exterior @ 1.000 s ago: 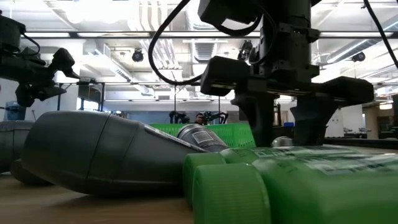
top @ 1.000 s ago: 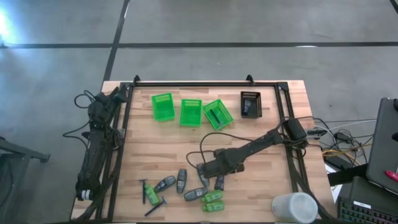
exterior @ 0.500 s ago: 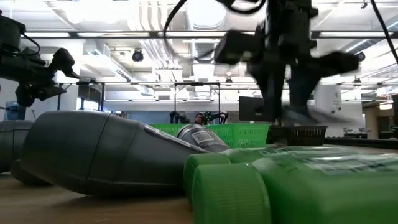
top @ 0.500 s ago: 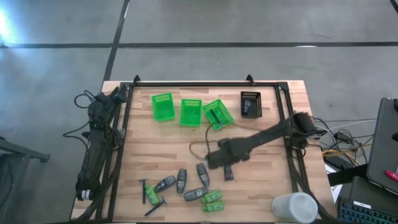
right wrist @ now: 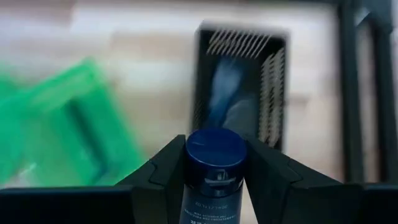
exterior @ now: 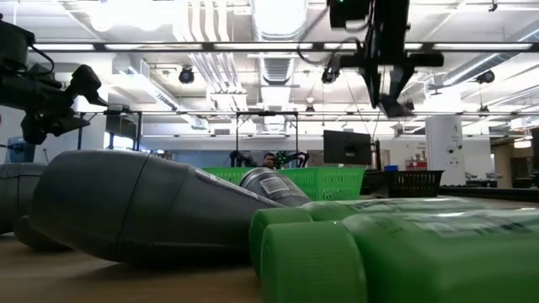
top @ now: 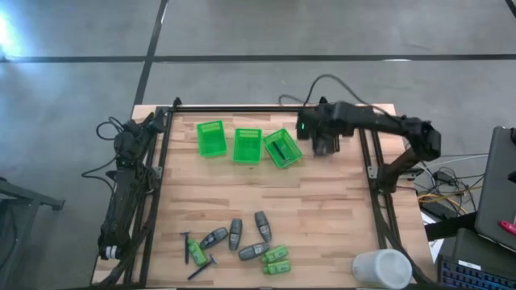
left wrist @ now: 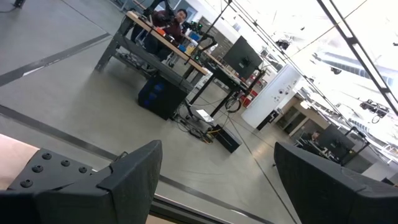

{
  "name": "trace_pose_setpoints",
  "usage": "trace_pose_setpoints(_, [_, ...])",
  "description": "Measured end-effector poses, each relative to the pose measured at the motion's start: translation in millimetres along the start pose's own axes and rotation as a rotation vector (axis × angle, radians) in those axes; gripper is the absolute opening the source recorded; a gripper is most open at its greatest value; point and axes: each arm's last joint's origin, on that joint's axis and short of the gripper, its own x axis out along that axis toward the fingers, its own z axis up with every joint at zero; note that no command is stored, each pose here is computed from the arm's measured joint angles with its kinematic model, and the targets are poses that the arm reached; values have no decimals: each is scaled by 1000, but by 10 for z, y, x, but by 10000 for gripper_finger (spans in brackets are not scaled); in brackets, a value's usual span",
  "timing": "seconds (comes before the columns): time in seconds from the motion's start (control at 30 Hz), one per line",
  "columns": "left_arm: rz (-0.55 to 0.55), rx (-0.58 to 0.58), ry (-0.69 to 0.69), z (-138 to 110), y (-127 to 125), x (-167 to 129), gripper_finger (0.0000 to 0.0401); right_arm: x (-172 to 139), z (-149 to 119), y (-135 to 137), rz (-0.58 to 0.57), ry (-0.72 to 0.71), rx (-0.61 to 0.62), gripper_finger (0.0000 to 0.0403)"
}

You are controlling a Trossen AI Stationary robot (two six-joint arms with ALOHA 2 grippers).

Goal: Pick & Place Travel size toiletries
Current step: Put the shave cream into the black bin

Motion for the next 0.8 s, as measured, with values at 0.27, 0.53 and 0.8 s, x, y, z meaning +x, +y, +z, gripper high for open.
trace_pose_setpoints(0.27, [0,0,0,0,0,0,316,342,540,-196,-87,-47,-21,124])
trace_pose_setpoints(0.53, [0,0,0,0,0,0,316,774,531,-237,-151,44,-66,132])
trace_pose_setpoints(0.8, [0,0,0,0,0,0,316,1132,460,-242,-199,96,-71,147])
